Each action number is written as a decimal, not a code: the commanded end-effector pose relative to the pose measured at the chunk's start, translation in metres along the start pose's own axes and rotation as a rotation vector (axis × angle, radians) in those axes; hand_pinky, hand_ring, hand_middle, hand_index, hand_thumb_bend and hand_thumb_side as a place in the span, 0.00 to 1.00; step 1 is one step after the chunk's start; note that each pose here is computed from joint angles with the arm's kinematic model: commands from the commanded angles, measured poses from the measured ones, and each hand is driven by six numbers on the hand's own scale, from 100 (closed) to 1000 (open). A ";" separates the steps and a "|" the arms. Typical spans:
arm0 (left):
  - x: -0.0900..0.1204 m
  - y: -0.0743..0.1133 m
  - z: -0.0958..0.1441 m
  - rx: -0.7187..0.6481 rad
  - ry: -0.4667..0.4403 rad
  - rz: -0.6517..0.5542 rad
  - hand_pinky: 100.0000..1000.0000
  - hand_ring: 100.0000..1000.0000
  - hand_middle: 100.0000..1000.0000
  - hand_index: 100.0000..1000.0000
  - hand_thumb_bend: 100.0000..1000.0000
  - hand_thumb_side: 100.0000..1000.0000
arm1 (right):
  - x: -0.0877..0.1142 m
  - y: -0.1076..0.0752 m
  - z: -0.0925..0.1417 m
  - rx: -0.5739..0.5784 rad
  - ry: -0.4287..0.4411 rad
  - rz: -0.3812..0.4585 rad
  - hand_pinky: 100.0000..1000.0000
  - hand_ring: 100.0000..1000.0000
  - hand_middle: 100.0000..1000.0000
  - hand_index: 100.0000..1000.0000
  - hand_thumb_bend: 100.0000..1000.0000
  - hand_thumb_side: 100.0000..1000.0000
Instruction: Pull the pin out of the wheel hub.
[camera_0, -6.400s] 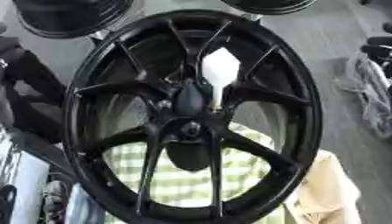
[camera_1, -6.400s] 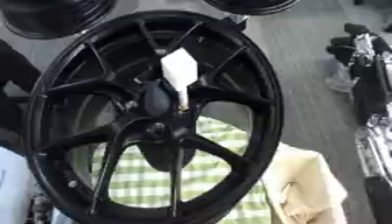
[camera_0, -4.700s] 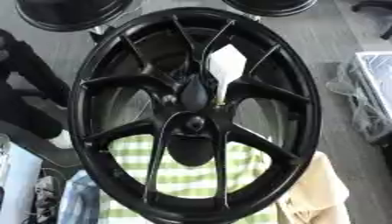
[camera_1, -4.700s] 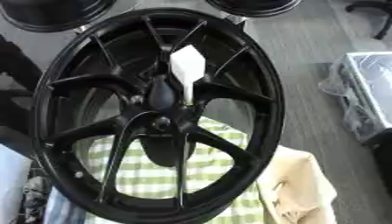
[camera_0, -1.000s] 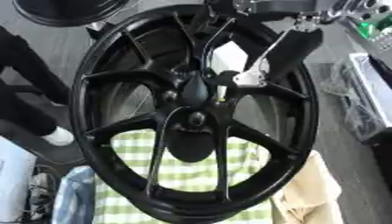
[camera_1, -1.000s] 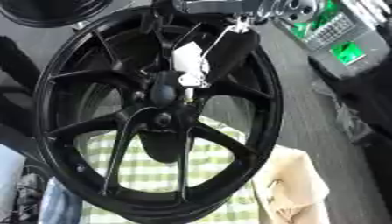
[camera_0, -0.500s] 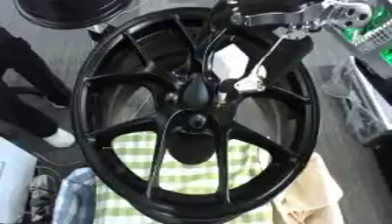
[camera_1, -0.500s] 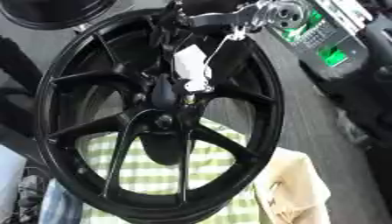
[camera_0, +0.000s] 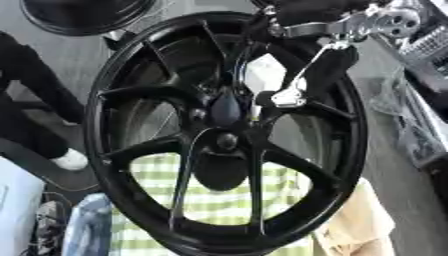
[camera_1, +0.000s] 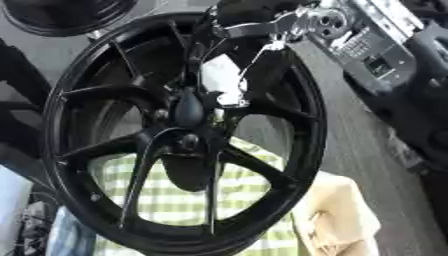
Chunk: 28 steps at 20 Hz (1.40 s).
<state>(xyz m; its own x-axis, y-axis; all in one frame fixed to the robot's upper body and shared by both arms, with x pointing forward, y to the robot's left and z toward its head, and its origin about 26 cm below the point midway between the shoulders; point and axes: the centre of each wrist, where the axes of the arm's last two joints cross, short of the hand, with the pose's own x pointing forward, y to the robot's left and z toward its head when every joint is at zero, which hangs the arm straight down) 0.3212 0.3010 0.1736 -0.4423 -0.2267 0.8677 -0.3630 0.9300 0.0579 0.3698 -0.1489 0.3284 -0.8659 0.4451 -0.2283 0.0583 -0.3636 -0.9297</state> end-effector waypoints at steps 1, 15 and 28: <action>0.007 0.002 -0.004 -0.010 -0.030 -0.008 0.69 0.67 0.66 0.74 0.22 0.73 | -0.006 -0.006 0.007 -0.018 0.032 0.016 0.80 0.78 0.72 0.84 0.23 0.60; 0.008 0.001 -0.004 -0.018 -0.030 -0.006 0.70 0.67 0.66 0.74 0.22 0.73 | -0.025 -0.003 0.013 0.010 0.033 -0.012 0.80 0.78 0.71 0.83 0.18 0.56; 0.009 0.000 -0.005 -0.025 -0.032 -0.003 0.70 0.67 0.66 0.75 0.22 0.74 | -0.026 0.002 0.014 0.011 0.026 -0.038 0.79 0.76 0.58 0.75 0.20 0.47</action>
<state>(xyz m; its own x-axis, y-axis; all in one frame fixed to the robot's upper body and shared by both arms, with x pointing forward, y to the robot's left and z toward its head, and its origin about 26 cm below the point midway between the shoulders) 0.3220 0.2990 0.1745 -0.4439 -0.2254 0.8673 -0.3455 0.9361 0.0664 0.3871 -0.1644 0.3243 -0.8668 0.4645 -0.1815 -0.0003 -0.3645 -0.9312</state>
